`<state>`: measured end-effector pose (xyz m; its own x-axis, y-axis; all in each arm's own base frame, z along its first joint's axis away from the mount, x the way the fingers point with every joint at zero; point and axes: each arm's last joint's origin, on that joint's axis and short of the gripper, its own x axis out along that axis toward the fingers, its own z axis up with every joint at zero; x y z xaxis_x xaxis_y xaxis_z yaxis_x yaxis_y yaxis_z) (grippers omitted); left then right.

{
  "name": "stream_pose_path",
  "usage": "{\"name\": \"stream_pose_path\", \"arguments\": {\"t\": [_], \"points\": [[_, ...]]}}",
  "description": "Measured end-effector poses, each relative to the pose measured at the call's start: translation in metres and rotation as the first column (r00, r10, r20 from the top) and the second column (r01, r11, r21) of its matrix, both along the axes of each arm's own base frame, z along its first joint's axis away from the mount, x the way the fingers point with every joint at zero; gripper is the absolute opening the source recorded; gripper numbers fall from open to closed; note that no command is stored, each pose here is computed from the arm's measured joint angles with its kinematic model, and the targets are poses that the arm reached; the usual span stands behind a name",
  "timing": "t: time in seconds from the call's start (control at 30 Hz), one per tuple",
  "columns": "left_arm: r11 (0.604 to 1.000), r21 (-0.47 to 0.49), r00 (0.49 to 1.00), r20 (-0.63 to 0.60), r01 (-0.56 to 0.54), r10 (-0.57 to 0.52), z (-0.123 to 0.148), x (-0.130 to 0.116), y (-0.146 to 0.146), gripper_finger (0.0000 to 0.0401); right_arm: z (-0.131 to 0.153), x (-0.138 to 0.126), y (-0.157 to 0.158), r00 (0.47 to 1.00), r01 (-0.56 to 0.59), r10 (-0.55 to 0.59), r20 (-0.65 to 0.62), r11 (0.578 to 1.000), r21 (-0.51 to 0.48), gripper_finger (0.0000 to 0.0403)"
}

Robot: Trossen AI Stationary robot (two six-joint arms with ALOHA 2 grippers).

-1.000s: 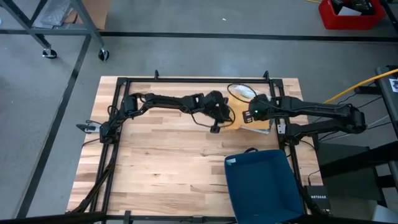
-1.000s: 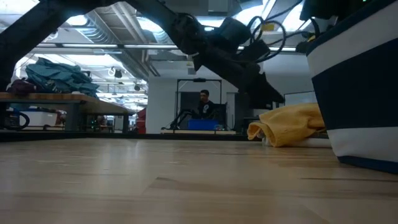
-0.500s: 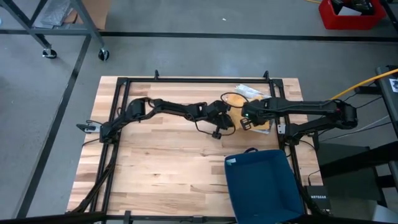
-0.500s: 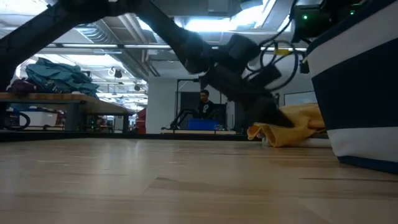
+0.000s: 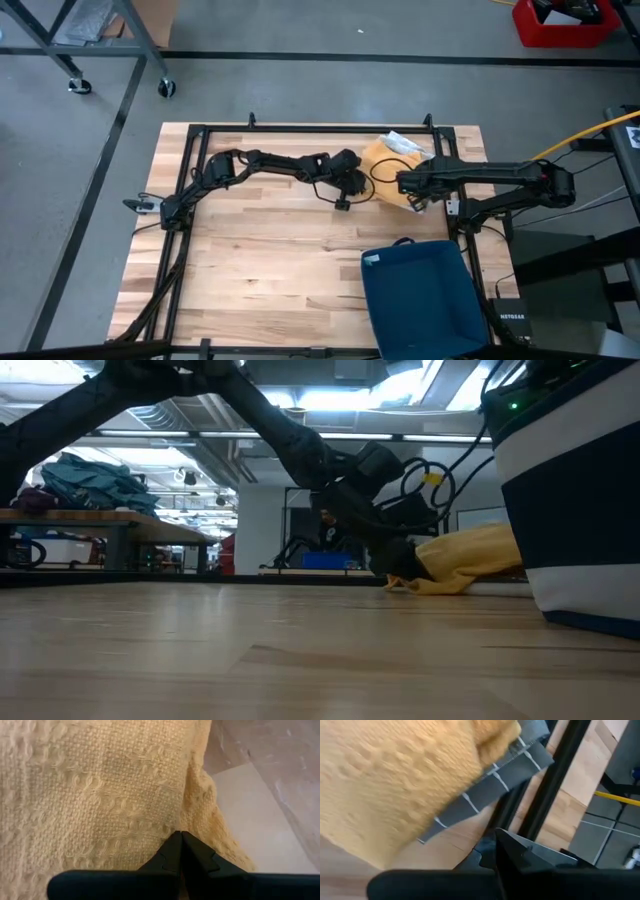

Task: Fold towel
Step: Stack the yellow towel on top of the gray towel

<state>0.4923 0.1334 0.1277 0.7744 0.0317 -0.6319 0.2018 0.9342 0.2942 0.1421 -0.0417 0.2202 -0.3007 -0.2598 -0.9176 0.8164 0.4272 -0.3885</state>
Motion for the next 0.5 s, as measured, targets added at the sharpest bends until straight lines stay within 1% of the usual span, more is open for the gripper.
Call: {"name": "stream_pose_path", "arguments": {"t": [0.13, 0.2, 0.27, 0.37, 0.5], "points": [[1.0, -0.016, 1.0, -0.001, 0.016, -0.016, 0.001, 0.001, -0.005, 0.0004, 0.0, 0.002, 0.0, 0.999, 0.002, -0.001, 0.033, 1.0, -0.003, 0.0004], [0.999, -0.038, 1.0, -0.005, 0.006, -0.006, 0.006, 0.0, -0.008, 0.0004, 0.001, 0.001, 0.0, 0.999, 0.002, -0.002, 0.048, 1.0, -0.005, 0.0004], [0.999, -0.047, 1.0, 0.0, 0.009, -0.009, 0.018, -0.002, -0.011, 0.0004, 0.005, 0.0, 0.0, 0.998, 0.005, -0.005, 0.07, 1.0, 0.0, 0.0004], [0.999, -0.038, 0.999, 0.026, 0.032, -0.031, 0.038, -0.005, -0.013, 0.0001, 0.016, -0.001, 0.001, 0.991, 0.006, -0.005, 0.137, 1.0, -0.01, 0.0004], [0.999, -0.008, 0.996, 0.076, 0.046, -0.045, 0.066, -0.01, -0.013, 0.0004, 0.036, -0.004, 0.001, 0.972, 0.008, 0.004, 0.235, 0.999, -0.052, 0.0004]]}}
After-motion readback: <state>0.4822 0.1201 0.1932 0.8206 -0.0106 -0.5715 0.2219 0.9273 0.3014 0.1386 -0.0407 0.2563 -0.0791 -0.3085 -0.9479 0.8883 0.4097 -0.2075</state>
